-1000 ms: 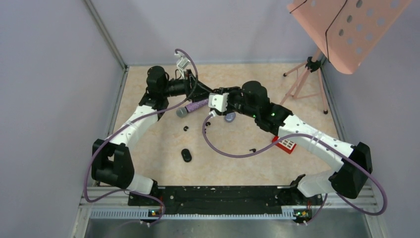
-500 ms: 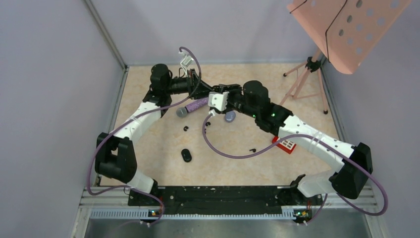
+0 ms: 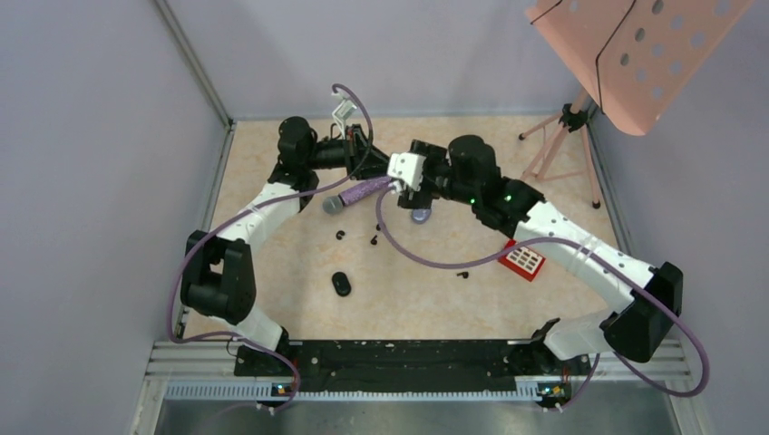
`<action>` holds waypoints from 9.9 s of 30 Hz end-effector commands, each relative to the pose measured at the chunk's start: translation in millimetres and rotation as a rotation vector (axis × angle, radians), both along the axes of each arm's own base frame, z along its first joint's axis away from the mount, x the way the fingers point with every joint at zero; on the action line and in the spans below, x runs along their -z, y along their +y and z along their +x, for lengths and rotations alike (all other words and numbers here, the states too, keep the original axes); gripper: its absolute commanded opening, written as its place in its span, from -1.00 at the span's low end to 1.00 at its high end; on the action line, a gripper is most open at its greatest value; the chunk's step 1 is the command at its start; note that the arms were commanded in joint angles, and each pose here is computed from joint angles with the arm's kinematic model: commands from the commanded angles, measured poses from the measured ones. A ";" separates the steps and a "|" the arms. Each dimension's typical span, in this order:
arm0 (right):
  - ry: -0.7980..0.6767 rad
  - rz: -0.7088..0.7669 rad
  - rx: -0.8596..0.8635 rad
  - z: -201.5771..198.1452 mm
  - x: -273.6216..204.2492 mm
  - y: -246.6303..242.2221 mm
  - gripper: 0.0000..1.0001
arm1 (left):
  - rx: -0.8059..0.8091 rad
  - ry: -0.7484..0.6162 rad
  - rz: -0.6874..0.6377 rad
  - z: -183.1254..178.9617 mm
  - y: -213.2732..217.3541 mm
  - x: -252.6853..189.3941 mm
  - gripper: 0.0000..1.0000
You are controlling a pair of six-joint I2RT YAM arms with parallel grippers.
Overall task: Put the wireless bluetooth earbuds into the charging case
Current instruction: Pick up the charging case at the center of the board, then open the charging case, then pick up the earbud from the center of the board, then place the earbud in the charging case.
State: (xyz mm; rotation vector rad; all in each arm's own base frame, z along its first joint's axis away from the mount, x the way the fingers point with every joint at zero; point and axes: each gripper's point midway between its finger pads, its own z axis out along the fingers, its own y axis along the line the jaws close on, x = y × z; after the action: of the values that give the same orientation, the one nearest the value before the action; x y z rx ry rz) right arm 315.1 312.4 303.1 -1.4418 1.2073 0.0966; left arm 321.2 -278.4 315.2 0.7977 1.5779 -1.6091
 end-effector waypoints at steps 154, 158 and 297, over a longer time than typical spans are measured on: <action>1.416 -0.029 0.944 -103.2 240.7 -140.6 -0.38 | -0.371 -0.163 0.061 8.3 57.8 39.3 -1.00; 1.459 -0.039 0.984 -104.1 256.1 -143.2 -0.37 | -0.383 -0.162 0.060 4.7 61.0 38.8 -1.00; -0.016 -0.137 0.141 2.5 -42.5 7.2 -1.00 | -0.172 -0.286 -0.119 9.1 -11.6 -8.5 -1.00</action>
State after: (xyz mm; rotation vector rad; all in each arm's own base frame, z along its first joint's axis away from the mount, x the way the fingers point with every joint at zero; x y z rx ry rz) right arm 333.9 315.5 334.7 -1.4610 1.3518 -0.1655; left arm 329.6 -289.4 295.8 0.7312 1.4114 -1.4296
